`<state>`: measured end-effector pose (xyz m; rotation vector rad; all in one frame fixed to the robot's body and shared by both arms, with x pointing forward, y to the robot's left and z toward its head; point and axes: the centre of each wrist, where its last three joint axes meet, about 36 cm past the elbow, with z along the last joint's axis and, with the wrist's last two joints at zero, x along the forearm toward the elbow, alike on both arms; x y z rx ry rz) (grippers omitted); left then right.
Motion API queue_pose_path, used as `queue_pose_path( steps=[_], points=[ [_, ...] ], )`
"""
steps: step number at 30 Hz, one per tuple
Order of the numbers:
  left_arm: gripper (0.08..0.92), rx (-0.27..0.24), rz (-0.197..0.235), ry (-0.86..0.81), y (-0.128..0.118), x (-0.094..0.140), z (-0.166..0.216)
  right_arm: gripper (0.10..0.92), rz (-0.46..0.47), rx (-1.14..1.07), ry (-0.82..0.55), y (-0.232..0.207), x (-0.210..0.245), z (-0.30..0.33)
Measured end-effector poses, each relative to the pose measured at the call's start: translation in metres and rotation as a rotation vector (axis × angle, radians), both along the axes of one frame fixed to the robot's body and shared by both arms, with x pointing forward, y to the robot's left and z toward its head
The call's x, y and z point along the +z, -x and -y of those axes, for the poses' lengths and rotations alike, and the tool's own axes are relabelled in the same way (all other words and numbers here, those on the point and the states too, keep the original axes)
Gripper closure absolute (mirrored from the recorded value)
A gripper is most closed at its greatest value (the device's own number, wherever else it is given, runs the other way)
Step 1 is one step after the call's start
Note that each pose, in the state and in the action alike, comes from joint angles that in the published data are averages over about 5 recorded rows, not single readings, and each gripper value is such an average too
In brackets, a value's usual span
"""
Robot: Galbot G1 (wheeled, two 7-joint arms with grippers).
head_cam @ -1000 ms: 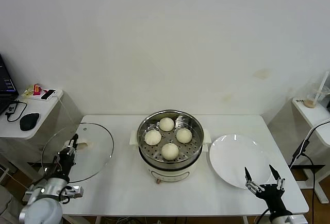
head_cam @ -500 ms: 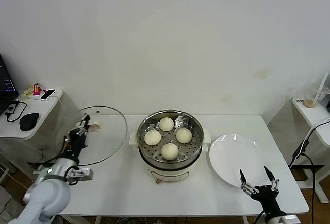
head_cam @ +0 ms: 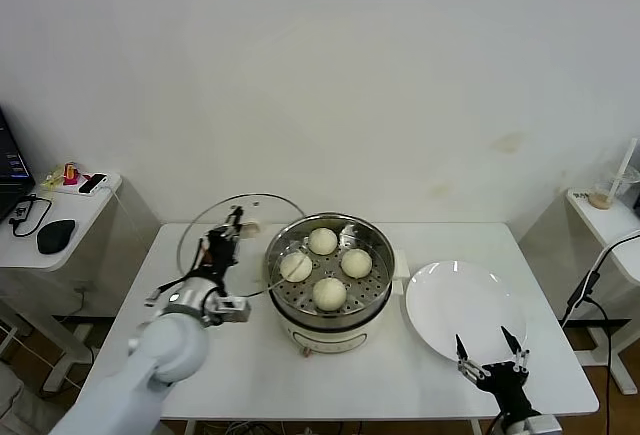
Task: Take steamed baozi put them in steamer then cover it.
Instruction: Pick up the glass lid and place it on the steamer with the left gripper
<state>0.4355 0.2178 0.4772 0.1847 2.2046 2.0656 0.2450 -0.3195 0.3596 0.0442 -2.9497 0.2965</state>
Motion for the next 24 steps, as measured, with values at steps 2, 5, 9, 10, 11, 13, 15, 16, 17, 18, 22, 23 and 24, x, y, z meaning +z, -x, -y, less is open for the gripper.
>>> queue_pose_path(
  steps=[2, 5, 9, 10, 11, 13, 15, 16, 17, 18, 22, 23, 24],
  points=[
    [0.867, -0.014, -0.006, -0.005, -0.003, 0.0, 0.014, 0.2, -0.005, 0.003, 0.003, -0.001, -0.002, -0.002],
    [0.867, -0.035, -0.012, -0.02, -0.005, -0.002, 0.034, 0.2, -0.013, 0.008, 0.011, -0.001, -0.005, -0.004],
    [0.867, -0.053, -0.014, -0.045, -0.006, -0.004, 0.06, 0.2, -0.023, 0.016, 0.021, -0.002, -0.008, -0.006],
    [0.867, -0.057, -0.015, -0.052, -0.006, -0.004, 0.066, 0.2, -0.024, 0.018, 0.022, -0.002, -0.009, -0.006],
    [0.867, -0.059, -0.015, -0.057, -0.006, -0.005, 0.072, 0.2, -0.025, 0.02, 0.023, -0.002, -0.009, -0.007],
    [0.867, -0.061, -0.014, -0.067, -0.006, -0.005, 0.083, 0.2, -0.027, 0.024, 0.025, -0.003, -0.01, -0.008],
    [0.867, -0.06, -0.015, -0.074, -0.007, -0.006, 0.093, 0.2, -0.029, 0.028, 0.027, -0.003, -0.01, -0.009],
    [0.867, -0.06, -0.016, -0.076, -0.008, -0.006, 0.098, 0.2, -0.031, 0.029, 0.028, -0.003, -0.011, -0.009],
    [0.867, -0.058, -0.017, -0.077, -0.009, -0.006, 0.102, 0.2, -0.033, 0.031, 0.029, -0.003, -0.011, -0.01],
    [0.867, -0.057, -0.019, -0.078, -0.009, -0.006, 0.106, 0.2, -0.035, 0.032, 0.03, -0.003, -0.012, -0.01],
    [0.867, -0.049, -0.023, -0.076, -0.012, -0.008, 0.119, 0.2, -0.039, 0.035, 0.033, -0.003, -0.013, -0.01],
    [0.867, -0.048, -0.024, -0.075, -0.013, -0.008, 0.121, 0.2, -0.04, 0.035, 0.033, -0.003, -0.014, -0.01],
    [0.867, -0.046, -0.025, -0.074, -0.013, -0.009, 0.124, 0.2, -0.04, 0.036, 0.034, -0.003, -0.014, -0.01]
  ],
)
